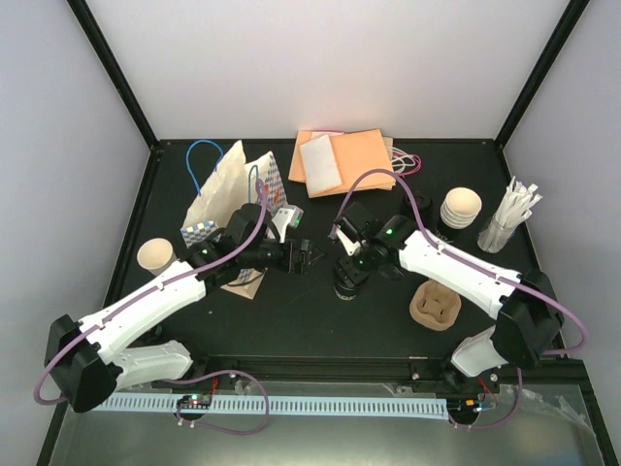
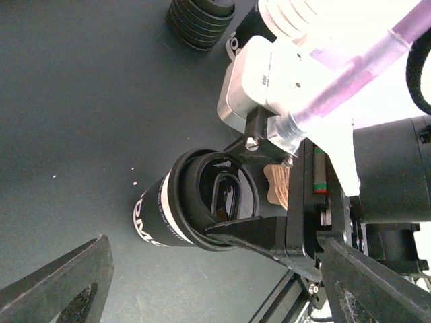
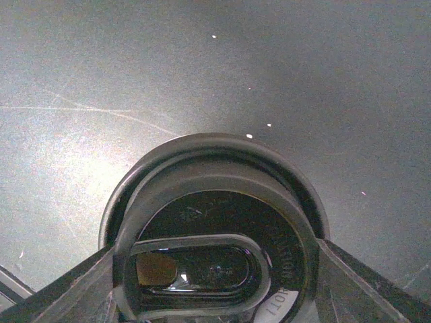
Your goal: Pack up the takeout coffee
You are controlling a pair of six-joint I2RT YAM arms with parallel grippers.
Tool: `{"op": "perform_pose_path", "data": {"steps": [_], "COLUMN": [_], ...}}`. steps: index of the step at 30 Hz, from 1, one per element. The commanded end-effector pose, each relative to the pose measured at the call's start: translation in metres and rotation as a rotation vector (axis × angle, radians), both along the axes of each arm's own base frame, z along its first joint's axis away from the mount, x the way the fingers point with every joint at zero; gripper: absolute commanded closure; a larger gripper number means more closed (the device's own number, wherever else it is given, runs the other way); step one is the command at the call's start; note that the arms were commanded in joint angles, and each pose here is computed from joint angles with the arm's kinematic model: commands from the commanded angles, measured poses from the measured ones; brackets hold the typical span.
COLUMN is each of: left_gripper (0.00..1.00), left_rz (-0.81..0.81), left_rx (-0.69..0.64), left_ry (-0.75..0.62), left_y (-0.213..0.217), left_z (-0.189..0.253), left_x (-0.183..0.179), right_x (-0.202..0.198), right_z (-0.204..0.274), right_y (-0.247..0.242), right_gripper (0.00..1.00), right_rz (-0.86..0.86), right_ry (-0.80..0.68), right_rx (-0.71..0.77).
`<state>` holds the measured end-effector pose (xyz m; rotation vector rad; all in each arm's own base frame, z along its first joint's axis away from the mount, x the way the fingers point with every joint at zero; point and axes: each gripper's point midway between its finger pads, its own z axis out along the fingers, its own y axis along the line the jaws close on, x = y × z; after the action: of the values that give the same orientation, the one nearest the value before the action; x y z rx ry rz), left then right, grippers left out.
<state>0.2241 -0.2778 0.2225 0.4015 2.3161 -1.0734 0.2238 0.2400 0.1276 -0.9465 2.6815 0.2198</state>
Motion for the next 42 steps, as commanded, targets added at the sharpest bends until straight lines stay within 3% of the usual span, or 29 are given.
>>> {"op": "perform_pose_path", "data": {"steps": [1,23,35,42], "left_gripper": [0.14,0.23,0.35,0.50], "left_rz": [-0.004,0.035,0.015,0.036], "left_rx": [-0.050,-0.028,-0.117,-0.123], "left_ry": [-0.008,0.091,0.182,0.226], "left_y": [-0.008,-0.001,-0.022,-0.026], "left_z": [0.013,-0.032,-0.057,-0.075], "left_x": [0.004,-0.003,0.003,0.013], "right_x": [-0.027,-0.038,-0.040,-0.040], "right_z": [-0.028,-0.053,-0.052,-0.052], "right_y": [-0.020,-0.016,-0.007,-0.007], "right_gripper": [0.34,0.35,0.35,0.35], "right_rz": [-0.026,-0.054,-0.039,-0.033], "right_ry": [0.104,0.088,0.082,0.082], "right_rx": [-0.100,-0.114,-0.045,-0.042]}}
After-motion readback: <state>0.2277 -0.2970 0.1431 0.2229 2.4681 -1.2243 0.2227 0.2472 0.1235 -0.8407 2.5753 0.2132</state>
